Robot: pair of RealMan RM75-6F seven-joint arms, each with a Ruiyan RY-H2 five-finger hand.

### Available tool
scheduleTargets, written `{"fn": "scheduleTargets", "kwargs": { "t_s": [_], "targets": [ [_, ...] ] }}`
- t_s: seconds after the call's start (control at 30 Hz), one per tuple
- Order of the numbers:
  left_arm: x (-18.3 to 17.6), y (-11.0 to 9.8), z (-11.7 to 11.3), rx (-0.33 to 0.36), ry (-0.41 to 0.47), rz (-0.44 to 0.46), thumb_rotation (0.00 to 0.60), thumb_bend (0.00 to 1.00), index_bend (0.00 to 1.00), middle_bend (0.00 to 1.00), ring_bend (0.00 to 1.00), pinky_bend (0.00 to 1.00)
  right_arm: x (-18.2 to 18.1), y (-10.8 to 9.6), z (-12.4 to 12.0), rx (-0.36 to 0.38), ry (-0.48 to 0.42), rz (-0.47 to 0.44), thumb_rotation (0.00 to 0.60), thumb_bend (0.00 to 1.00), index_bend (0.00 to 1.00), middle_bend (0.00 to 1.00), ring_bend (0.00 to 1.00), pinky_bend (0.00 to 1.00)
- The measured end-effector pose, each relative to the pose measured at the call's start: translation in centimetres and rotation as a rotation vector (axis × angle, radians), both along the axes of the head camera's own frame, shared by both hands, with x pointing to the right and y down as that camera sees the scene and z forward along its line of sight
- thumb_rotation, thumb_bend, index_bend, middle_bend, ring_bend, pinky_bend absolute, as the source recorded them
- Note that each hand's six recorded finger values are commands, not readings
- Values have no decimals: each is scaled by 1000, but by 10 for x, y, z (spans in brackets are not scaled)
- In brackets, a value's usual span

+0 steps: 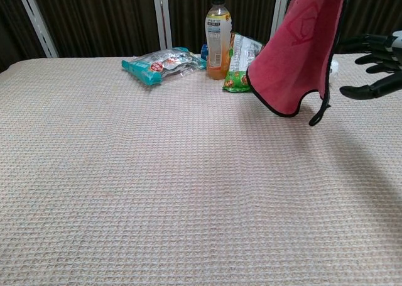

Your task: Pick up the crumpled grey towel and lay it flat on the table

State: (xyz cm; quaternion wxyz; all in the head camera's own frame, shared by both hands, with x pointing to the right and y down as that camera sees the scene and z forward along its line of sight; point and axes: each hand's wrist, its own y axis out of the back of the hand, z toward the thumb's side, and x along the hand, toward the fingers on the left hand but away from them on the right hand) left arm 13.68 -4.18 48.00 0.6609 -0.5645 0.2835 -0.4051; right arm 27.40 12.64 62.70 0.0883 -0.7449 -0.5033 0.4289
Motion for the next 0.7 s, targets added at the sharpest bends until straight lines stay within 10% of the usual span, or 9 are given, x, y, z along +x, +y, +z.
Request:
{"fn": "scheduleTargets", "kwargs": {
  "t_s": [0.7],
  "targets": [
    [7, 11, 4, -18, 25, -5, 600, 621, 727, 286, 41, 23, -41, 1, 34, -83, 29, 82, 600, 331, 0, 0, 0, 0]
  ]
}}
